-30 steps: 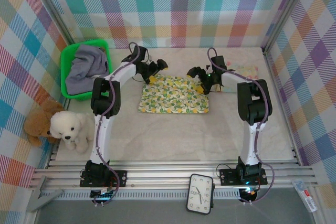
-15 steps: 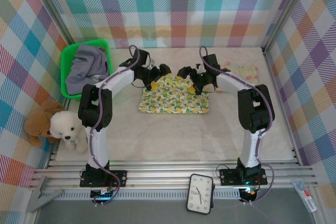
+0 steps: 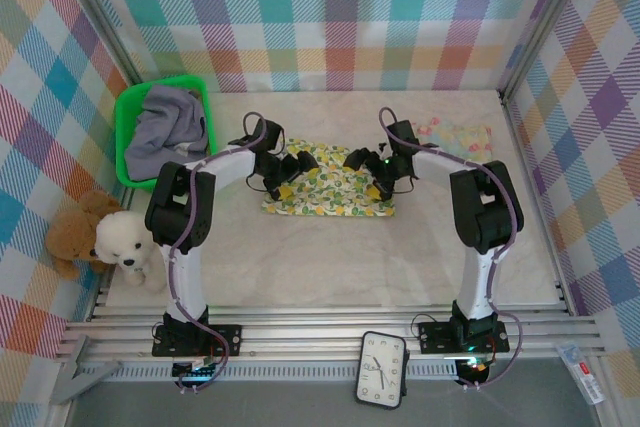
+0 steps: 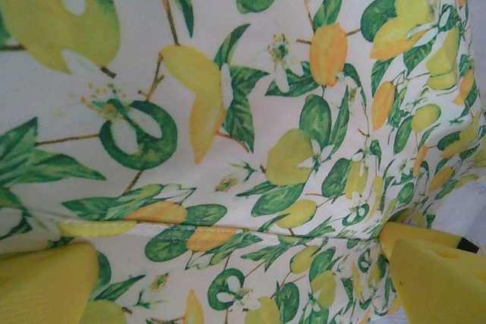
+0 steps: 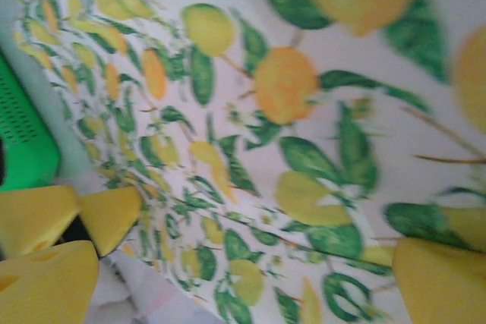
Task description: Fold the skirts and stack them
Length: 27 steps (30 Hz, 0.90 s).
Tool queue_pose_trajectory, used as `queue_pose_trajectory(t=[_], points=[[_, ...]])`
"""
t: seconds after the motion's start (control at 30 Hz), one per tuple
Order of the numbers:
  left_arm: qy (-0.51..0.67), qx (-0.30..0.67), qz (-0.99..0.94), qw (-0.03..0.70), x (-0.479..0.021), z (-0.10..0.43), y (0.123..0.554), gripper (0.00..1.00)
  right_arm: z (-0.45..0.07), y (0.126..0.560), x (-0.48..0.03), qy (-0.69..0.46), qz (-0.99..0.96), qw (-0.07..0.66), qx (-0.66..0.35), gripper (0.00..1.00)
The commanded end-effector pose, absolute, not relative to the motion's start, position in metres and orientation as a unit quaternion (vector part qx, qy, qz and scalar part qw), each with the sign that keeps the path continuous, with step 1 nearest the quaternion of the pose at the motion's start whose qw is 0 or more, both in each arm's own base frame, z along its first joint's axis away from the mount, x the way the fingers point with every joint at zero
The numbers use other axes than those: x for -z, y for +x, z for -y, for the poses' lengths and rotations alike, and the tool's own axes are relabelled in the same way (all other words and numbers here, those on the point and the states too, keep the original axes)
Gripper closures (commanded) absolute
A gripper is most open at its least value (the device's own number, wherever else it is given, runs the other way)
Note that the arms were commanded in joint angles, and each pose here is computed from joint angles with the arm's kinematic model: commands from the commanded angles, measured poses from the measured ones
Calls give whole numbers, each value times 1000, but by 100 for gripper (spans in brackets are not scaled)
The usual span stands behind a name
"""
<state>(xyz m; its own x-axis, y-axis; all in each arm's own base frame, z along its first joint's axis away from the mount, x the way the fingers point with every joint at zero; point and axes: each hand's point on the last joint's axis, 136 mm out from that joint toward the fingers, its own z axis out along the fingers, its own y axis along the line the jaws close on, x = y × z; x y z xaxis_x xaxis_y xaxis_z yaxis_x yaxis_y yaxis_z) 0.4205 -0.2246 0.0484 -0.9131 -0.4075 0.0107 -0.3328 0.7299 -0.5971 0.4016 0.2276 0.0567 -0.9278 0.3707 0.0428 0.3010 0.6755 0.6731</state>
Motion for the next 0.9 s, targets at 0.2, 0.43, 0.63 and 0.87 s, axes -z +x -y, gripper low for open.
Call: queue_pose_trajectory(t=[0.2,0.43,0.63,0.87], points=[[-192,279,-939,57,-50,206,406,0,-171,372,-82,194,-933,106,-285,1],[-149,262,-947,106,-112,212,394,0,-171,339,-100,213,-910,122,-333,1],[-99,213,-965,112,-123,233,370,34,-151,319,-81,295,-885,148,-329,18],[-90,229,-968,43,-86,272,353,72,-152,312,-69,322,-870,142,-346,34]])
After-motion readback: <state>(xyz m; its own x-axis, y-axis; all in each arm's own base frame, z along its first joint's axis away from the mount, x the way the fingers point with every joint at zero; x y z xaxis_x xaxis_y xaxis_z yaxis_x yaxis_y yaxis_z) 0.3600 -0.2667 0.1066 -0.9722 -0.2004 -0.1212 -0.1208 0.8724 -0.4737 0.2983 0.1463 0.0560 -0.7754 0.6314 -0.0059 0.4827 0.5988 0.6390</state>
